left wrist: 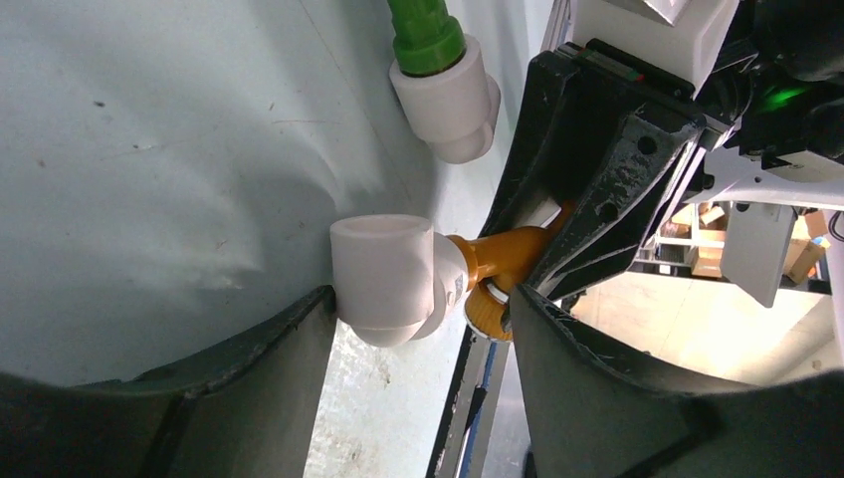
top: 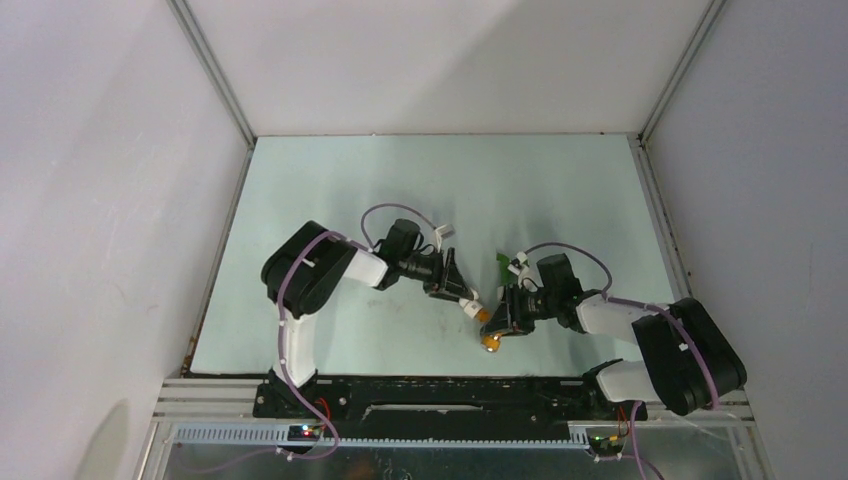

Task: Install the water faucets
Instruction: Pick up the adaptor at the center of the board.

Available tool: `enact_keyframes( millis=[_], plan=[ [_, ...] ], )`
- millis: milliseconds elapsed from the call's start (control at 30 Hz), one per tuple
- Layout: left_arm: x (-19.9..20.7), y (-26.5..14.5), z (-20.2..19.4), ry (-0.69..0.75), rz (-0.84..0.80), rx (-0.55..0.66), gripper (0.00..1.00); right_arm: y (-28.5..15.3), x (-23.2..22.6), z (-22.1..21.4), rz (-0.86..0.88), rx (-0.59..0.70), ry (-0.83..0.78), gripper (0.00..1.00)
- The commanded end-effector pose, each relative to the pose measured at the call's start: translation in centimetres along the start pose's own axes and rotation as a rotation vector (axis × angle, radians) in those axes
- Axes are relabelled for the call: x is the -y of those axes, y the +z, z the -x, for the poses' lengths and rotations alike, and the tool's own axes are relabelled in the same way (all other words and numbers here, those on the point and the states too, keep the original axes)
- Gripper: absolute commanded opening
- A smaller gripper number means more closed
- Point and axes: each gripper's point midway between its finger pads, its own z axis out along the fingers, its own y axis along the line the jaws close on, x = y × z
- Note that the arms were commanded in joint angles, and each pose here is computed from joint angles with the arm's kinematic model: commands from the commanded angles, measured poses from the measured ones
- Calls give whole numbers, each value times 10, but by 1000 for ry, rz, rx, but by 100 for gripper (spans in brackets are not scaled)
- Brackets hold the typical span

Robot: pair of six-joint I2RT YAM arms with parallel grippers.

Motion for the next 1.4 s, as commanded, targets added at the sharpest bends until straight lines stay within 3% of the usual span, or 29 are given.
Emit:
enact_keyframes(
  millis=[0,167,333,500,700,1000,1367],
  plan=[
    [-35,11,-6,-43,167,54,72,4,-6,23,15,73,-105,0],
    [-53,-3,6,-14,348,141,79,1,-4,31,-3,113,-138,0],
    [-33,18,-5,-18,192,75,75,3,-3,37,16,121,-148,0],
    [-16,28,-5,-16,96,104,69,5,3,39,7,126,-147,0],
    [-36,27,2,-97,218,153,50,5,8,37,-18,120,-142,0],
    [-22,13,16,-68,264,233,2,-7,1,38,-46,138,-174,0],
    [34,-61,44,103,398,528,0,-46,-66,39,45,209,-371,0]
  ],
)
